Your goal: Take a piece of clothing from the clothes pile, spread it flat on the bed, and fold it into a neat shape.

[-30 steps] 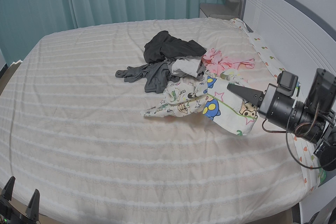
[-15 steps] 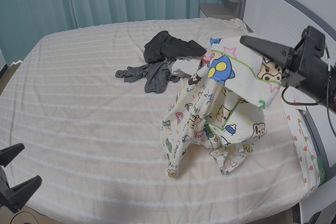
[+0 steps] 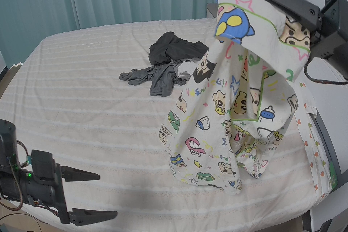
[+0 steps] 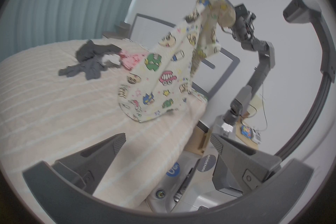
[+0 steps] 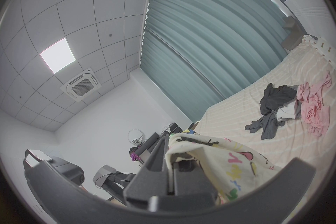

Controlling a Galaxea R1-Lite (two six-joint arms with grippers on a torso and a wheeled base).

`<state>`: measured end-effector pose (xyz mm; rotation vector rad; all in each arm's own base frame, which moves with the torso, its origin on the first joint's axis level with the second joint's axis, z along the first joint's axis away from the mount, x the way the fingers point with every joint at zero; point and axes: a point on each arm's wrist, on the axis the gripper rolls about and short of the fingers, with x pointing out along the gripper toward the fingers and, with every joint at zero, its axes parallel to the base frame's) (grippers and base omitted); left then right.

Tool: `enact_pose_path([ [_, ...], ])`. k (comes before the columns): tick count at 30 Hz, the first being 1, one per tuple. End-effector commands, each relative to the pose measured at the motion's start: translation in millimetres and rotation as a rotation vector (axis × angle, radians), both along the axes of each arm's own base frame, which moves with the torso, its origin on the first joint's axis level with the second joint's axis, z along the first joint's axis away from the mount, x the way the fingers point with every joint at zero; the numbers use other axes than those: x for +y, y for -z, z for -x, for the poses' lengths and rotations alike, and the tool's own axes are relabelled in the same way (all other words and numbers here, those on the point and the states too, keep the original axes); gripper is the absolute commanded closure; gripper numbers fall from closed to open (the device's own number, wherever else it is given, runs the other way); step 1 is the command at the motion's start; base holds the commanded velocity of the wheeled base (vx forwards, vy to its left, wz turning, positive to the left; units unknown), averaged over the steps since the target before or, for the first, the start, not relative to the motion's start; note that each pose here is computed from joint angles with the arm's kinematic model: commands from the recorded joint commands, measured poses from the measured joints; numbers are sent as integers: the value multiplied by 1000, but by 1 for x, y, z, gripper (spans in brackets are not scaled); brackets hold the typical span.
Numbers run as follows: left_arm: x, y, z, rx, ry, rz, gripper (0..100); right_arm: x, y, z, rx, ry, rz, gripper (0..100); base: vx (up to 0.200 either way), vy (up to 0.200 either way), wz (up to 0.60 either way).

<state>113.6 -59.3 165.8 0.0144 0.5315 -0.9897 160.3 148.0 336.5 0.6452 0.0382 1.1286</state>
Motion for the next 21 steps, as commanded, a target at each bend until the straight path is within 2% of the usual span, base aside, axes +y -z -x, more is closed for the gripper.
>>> enact_pose_path([
  [1, -34, 24, -19, 121, 138, -52, 0, 8, -7, 1, -12, -30, -10, 100, 0, 0, 0],
  [2, -34, 24, -19, 121, 138, -52, 0, 8, -7, 1, -12, -30, -10, 100, 0, 0, 0],
  [4, -51, 25, -24, 103, 105, -64, 0, 12, -8, -4, -10, -25, -9, 100, 0, 0, 0],
  [9, -83, 18, -27, 85, 19, 59, 0, 21, -9, -16, 11, 36, -17, 100, 0, 0, 0],
  [11, -102, 18, -26, 77, -68, 109, 0, 23, -11, -18, 25, 57, -12, 100, 0, 0, 0],
  [16, -123, 24, -28, 51, -127, 98, 0, 22, -16, -19, 37, 62, -4, 100, 0, 0, 0],
  [18, -136, 25, -31, 25, -153, 99, 0, 23, -16, -20, 50, 93, -5, 100, 0, 0, 0],
  [21, -149, 15, -40, -14, -221, 143, 0, 24, -14, -22, 59, 110, -3, 100, 0, 0, 0],
])
